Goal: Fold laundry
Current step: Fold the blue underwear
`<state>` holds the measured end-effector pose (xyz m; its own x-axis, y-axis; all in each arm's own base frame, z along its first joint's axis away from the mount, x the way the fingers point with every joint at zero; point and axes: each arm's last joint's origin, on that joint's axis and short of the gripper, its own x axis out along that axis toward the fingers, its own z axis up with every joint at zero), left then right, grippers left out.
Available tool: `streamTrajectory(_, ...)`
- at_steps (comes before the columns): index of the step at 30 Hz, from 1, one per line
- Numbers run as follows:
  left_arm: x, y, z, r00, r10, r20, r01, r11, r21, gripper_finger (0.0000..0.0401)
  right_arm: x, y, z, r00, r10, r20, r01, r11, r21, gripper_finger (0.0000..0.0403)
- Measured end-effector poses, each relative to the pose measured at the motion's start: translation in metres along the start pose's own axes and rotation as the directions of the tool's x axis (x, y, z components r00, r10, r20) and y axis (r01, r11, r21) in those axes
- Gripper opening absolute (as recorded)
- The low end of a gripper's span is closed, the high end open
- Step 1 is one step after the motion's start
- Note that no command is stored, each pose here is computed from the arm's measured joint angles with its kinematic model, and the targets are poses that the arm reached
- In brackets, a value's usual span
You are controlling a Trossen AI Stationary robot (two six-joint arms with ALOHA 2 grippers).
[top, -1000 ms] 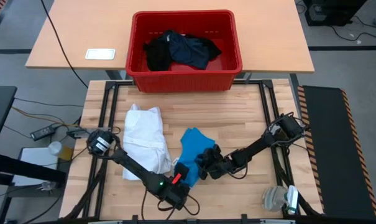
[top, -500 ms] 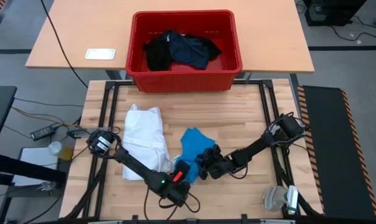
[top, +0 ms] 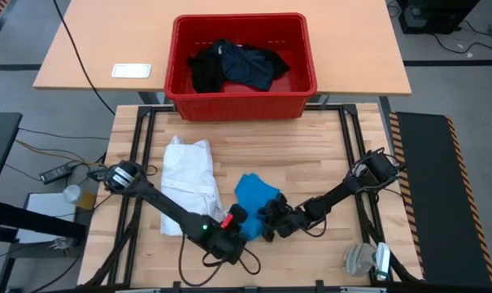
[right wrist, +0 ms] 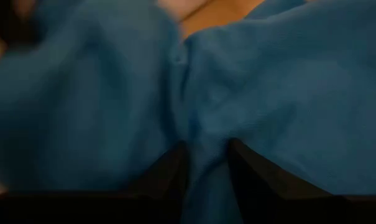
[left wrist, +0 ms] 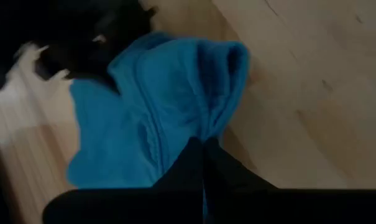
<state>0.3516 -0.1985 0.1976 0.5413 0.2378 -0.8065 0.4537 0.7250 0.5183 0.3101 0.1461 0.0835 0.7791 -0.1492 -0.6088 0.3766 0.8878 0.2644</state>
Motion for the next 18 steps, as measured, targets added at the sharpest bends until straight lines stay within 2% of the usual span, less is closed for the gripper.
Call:
streamTrajectory(4,-0.004,0.013,0.0,0.999,-0.041,0.035,0.042,0.998,-0.043,0.0,-0.003,0.007,-0.004,0.997,0.068,-0.025,-0.069,0.995,-0.068,0.0129)
streamTrajectory(8,-0.003,0.011,0.002,0.981,-0.175,0.088,0.18,0.982,-0.048,0.0,-0.007,0.015,-0.007,0.986,0.155,-0.067,-0.162,0.981,-0.103,0.0129)
streamTrajectory(9,-0.003,0.01,0.004,0.978,-0.183,0.102,0.189,0.981,-0.05,0.0,-0.009,0.017,-0.008,0.984,0.164,-0.068,-0.171,0.978,-0.116,0.0129)
streamTrajectory(12,-0.006,0.011,0.004,0.977,-0.181,0.113,0.189,0.98,-0.058,0.0,-0.014,0.021,-0.009,0.981,0.185,-0.063,-0.193,0.969,-0.154,0.0129)
streamTrajectory(18,-0.016,0.027,0.007,0.976,-0.13,0.177,0.154,0.98,-0.127,0.0,-0.02,0.027,-0.009,0.969,0.236,-0.075,-0.245,0.956,-0.162,0.0129)
